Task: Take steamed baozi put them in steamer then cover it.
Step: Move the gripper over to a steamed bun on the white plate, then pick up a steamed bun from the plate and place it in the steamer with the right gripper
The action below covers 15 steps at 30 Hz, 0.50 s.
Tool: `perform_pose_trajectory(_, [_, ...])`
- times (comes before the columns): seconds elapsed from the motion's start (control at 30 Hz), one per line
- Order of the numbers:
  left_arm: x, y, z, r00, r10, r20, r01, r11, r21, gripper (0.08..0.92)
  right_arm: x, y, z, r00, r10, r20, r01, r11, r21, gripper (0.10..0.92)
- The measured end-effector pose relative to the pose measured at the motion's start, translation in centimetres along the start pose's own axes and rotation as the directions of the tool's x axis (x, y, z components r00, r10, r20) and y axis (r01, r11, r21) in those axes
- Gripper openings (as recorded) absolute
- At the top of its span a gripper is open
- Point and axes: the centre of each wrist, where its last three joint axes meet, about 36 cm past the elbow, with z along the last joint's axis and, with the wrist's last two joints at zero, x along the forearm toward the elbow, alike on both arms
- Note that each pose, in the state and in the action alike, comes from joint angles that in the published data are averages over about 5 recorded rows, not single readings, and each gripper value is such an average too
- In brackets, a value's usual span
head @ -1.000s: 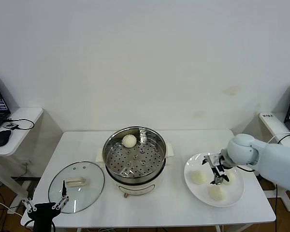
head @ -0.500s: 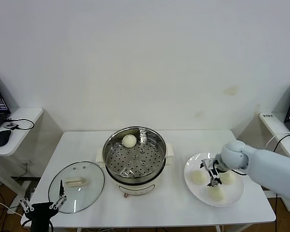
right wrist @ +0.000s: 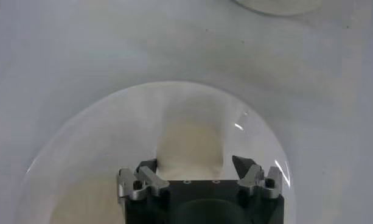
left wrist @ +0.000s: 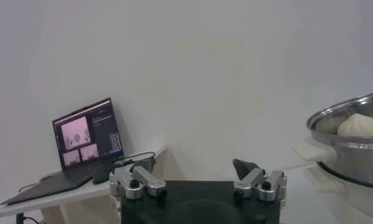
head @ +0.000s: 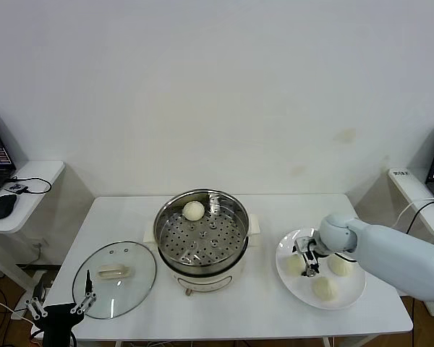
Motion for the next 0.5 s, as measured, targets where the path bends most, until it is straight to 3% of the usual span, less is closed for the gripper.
perform_pose_trajectory(0.5, [-0.2, -0.2, -0.2, 0.9999, 0.009, 0.006, -0.009, 1.000, 0.006, 0.823, 2.2, -1.7, 0.0, 1.000, -0.006, 0.014, 0.006, 1.000, -0.009, 0.611])
